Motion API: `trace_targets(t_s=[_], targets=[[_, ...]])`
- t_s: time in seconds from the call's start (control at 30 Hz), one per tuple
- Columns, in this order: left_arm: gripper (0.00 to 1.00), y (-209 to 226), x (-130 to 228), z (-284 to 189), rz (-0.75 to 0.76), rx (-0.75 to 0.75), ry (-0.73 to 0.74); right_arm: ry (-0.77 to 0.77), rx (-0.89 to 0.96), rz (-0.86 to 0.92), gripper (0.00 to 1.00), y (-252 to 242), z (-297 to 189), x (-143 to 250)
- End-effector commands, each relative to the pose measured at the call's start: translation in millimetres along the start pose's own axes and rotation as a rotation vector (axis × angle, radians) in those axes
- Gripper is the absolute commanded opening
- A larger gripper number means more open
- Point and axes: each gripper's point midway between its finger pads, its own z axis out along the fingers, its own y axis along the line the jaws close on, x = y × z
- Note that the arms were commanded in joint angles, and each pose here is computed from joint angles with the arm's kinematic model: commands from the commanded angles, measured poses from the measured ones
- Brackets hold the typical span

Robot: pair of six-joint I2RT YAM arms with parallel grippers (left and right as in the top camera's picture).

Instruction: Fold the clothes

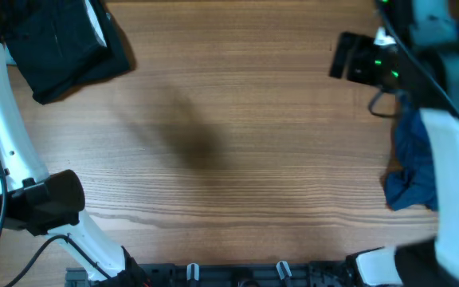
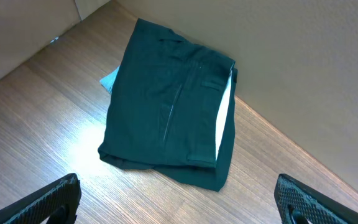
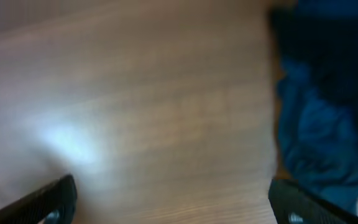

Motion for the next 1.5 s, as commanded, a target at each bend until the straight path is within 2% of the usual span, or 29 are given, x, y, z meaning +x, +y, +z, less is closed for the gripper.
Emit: trace_targets(t_s=[0.0,0.13,0.43,0.77,1.13,1.33,1.47], targets=[[1.0,-1.7,0.6,1.1,0.002,0.008,0.003,-0.284,0.056,-0.083,1.0,-34.8,-76.0,-25.6],[1.0,-1.6,0.6,1.1,0.002,0.008,0.002,-0.401,0.059,-0.231,1.0,-47.0,-118.3,-25.8],[1.0,-1.6,0.6,1.1,0.002,0.008,0.002,-0.445,0.028,-0.131,1.0,-76.7,-129.7,-3.3],[1.0,-1.7,0.6,1.1,0.002,0.008,0.003,-0.669,0.009,-0.059,1.0,-89.2,-85.6,30.6],[1.0,-1.7,0.6,1.1,0.002,0.008,0.003,-0.931,-0.054,-0.03,1.0,-95.6,-10.7,94.9],[1.0,-1.7,0.6,1.1,0.002,0.008,0.003,-0.999,-0.165,0.165,1.0,-99.5,22.4,125.3],[1.0,-1.7,0.6,1.1,0.002,0.008,0.003,-1.083,-0.175,0.152,1.0,-99.8,24.8,128.7]])
